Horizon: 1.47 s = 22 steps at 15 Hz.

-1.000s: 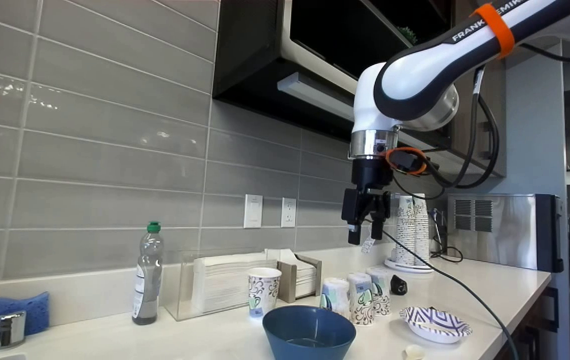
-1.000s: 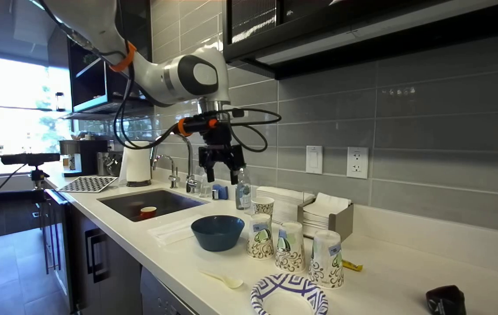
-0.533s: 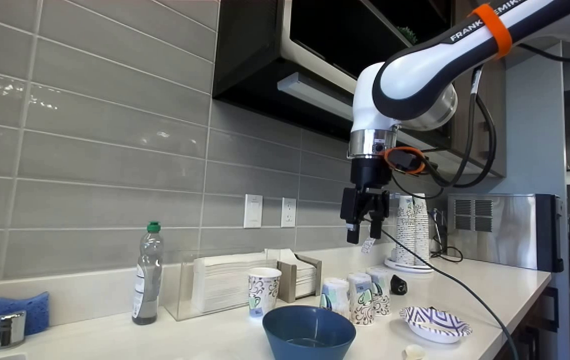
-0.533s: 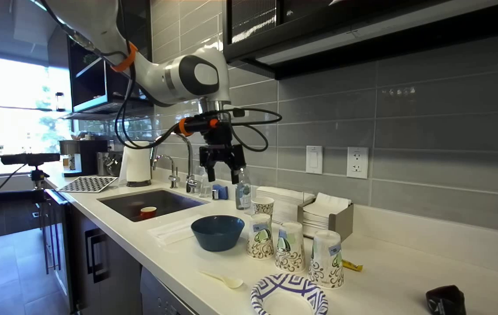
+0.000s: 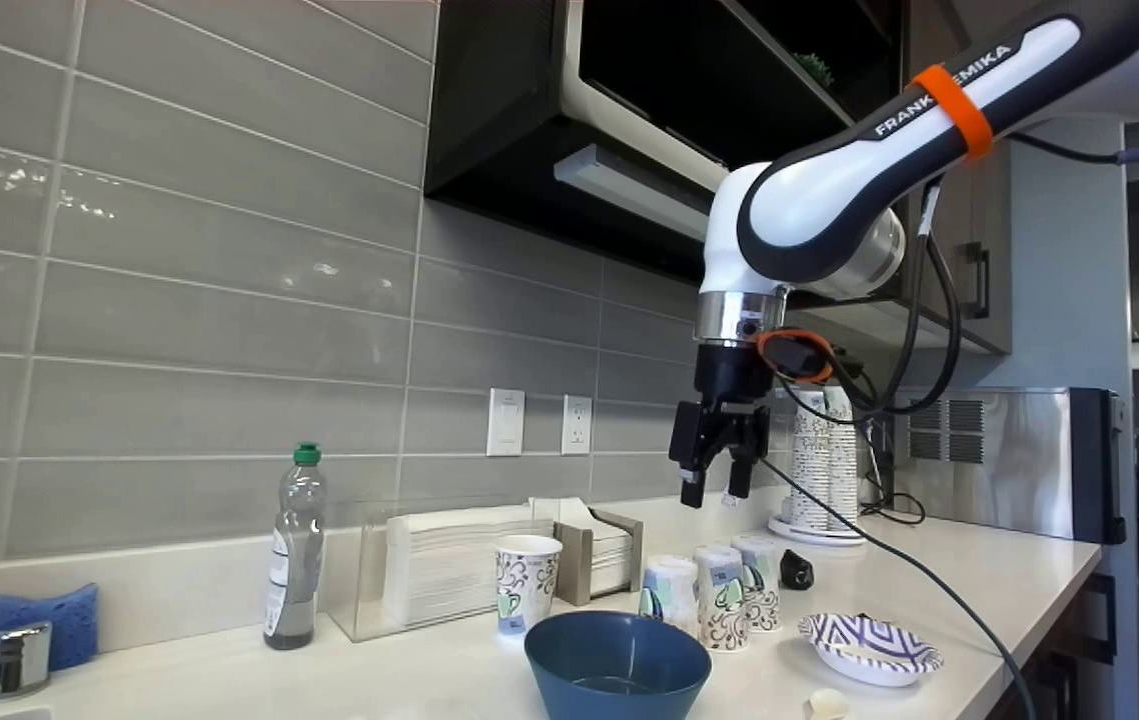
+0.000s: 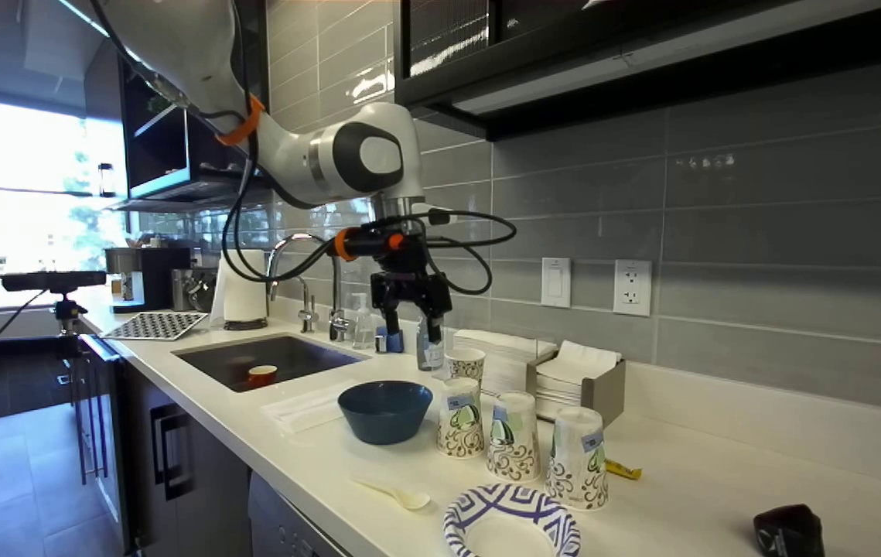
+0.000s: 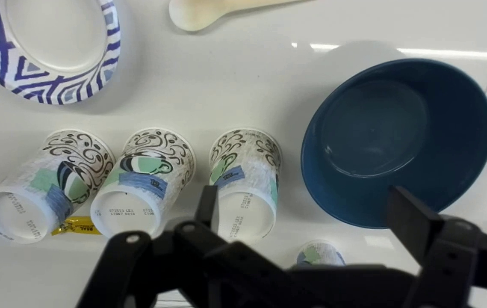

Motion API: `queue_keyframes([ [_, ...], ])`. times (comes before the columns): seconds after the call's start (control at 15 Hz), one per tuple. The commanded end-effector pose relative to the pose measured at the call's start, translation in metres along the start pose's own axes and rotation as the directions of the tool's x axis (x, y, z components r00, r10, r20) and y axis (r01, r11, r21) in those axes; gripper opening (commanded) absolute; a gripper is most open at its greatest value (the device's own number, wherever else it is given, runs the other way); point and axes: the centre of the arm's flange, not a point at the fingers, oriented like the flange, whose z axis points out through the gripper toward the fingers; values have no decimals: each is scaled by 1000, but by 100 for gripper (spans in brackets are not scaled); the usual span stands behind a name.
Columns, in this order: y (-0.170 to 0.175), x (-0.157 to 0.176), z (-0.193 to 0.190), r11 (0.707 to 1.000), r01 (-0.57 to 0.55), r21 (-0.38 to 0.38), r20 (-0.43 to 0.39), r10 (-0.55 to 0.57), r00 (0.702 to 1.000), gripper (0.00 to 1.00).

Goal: Pick up the paper cup to the far left and stack it on the middle paper cup, pick up the paper cup to the right and stack it on the paper cup to the left

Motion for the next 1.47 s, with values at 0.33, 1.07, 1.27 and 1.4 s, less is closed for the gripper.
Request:
queue_keyframes([
  [0.33, 21, 24, 42, 998, -61, 25, -19, 62, 998, 100],
  [1.07, 19, 46, 76, 997, -67, 44, 5, 66, 998, 100],
  [1.27, 19, 53, 82, 997, -64, 43, 6, 63, 998, 100],
  [1.4, 19, 56, 85, 997, -65, 41, 10, 65, 998, 100],
])
